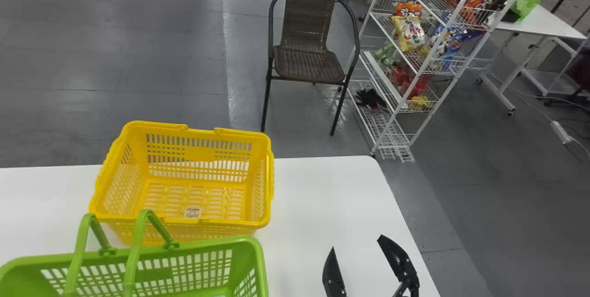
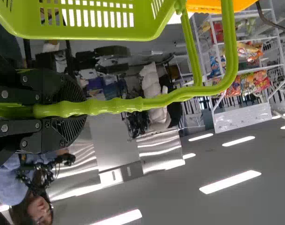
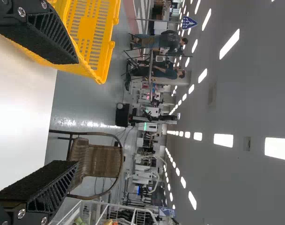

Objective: Grasp handle with right gripper to insert into left gripper then lift and swing left to center

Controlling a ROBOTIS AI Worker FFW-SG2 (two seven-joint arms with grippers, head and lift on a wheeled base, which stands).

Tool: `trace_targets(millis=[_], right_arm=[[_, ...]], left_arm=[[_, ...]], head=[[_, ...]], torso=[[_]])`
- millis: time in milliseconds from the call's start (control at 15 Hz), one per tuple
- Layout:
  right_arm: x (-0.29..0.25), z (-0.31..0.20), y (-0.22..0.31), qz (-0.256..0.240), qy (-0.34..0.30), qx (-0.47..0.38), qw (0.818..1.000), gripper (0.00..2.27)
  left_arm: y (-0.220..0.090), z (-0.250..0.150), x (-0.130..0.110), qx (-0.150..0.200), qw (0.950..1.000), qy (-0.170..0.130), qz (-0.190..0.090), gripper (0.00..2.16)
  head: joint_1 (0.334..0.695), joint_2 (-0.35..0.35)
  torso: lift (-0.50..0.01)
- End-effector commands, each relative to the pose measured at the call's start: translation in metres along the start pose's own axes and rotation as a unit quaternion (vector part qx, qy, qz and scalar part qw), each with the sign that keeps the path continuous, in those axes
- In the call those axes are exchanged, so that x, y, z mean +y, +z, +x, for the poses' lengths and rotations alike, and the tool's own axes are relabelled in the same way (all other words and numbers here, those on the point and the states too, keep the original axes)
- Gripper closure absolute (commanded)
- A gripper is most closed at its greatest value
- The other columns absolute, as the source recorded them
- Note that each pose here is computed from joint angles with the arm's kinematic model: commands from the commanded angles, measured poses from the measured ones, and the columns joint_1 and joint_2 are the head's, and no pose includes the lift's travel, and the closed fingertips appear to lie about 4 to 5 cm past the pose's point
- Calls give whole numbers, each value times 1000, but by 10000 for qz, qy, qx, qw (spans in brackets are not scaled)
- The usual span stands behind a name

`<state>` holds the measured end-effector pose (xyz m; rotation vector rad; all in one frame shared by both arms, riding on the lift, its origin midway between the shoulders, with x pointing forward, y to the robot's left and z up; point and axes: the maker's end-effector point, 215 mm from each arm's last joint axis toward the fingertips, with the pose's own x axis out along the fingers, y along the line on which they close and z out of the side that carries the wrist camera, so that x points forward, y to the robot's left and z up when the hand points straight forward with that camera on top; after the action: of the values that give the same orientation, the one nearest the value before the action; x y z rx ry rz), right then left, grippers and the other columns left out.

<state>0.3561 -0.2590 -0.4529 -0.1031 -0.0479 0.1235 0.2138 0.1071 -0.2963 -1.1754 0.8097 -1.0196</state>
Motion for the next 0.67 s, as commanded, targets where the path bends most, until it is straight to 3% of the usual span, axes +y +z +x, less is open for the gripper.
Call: trace_targets(millis=[0,600], right_arm=[[0,-1,2,2,3,-32,10000,39],[-1,-2,3,21,-16,-56,10000,39]], left_arm=[[1,9,0,-5,10000,-68,-20,2138],[-15,29,8,168,9991,-223,-323,2138]], head=[[695,-307],[695,-350]], torso=[[0],[0]])
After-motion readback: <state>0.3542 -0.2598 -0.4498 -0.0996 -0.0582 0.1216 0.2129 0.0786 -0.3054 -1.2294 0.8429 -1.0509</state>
